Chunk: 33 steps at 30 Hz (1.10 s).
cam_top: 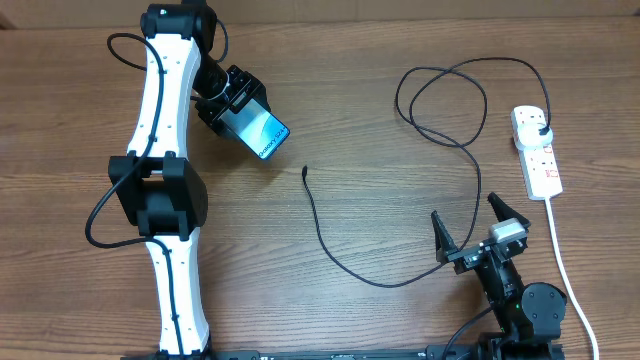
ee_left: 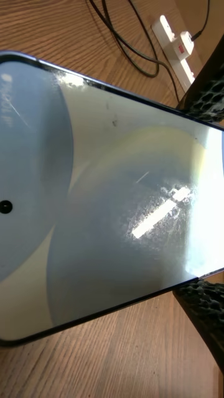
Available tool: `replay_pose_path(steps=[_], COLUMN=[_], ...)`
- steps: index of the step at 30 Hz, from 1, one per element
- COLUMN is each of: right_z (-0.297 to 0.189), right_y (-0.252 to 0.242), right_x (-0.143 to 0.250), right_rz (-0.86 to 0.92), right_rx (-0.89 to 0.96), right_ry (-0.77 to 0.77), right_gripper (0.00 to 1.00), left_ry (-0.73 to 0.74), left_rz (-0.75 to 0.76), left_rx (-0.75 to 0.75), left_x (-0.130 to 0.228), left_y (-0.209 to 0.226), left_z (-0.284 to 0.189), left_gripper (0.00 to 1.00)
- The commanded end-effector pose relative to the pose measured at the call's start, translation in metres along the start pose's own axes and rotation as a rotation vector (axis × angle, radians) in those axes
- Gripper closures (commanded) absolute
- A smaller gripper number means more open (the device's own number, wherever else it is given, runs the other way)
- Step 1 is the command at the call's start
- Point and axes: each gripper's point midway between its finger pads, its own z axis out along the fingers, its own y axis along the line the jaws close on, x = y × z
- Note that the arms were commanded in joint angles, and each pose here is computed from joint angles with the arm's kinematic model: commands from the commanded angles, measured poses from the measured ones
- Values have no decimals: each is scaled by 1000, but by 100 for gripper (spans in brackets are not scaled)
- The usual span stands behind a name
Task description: Plug charger to phone and switch on socket
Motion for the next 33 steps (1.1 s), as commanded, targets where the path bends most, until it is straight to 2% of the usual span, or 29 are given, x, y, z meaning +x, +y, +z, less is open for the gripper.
replay_pose_path(steps=[1,5,13,28,33], right_z=[0,0,-7,4,15], right_y=[0,-1,-1,-6,4], right_x=[-4,-12,-35,-68,-79], right_rz=[63,161,176,228,254], right_rx=[2,1,2,2,-80], right_ry=[-26,-56,-55,105,166], right_gripper=[0,0,0,0,0], left_ry=[24,23,21,21,23], left_rz=[43,49,57,76,76], left_rx=[19,19,17,17,19], left_x=[8,8,8,8,8], left_y=[-6,-6,-5,-5,-6], left_z=[0,0,0,0,0], left_gripper=[72,71,72,73,73])
